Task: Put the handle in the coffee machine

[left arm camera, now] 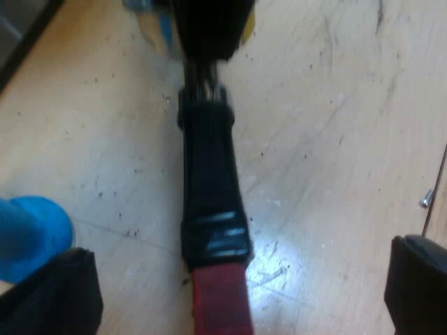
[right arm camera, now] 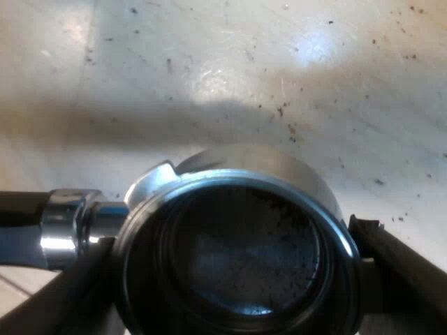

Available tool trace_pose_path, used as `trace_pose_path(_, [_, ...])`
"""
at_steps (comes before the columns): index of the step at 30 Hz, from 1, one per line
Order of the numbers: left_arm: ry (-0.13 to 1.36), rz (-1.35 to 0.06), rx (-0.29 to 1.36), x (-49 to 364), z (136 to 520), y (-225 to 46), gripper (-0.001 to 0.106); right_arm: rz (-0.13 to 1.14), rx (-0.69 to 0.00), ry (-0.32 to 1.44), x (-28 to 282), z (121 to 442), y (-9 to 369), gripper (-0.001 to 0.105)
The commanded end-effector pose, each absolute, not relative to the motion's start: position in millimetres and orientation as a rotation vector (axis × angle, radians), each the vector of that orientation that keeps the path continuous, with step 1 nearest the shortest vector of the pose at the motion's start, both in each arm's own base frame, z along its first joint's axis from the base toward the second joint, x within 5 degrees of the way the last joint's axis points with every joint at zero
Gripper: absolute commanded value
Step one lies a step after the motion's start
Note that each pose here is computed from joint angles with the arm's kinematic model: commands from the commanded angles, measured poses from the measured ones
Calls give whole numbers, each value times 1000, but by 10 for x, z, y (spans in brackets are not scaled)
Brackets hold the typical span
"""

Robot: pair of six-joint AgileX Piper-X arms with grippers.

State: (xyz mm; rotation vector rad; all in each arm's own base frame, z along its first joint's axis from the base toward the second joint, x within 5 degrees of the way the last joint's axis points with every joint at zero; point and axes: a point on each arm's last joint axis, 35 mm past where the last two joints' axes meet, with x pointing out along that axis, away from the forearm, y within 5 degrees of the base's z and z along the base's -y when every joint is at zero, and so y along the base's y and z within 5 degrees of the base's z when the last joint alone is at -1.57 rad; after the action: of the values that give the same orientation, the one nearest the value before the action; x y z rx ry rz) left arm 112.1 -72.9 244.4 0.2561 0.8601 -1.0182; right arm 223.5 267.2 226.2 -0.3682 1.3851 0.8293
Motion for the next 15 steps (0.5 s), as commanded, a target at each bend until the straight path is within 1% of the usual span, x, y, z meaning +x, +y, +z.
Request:
trace_pose_path(1, [839, -1021, 266, 1152, 2456, -740, 84, 862, -340, 1357, 2197, 2414, 2644, 0])
trace_pose_path(7, [841, -1022, 284, 1255, 2402, -788, 84, 879, -323, 1319, 2162, 2554, 2607, 0])
trace_pose_path(12, [824, -1037, 331, 1264, 2391, -789, 84, 922, -285, 1301, 2118, 2675, 2579, 0])
trace_pose_path(15, [828, -1043, 346, 1256, 2314, -784, 84, 924, -277, 1298, 2111, 2697, 2572, 0])
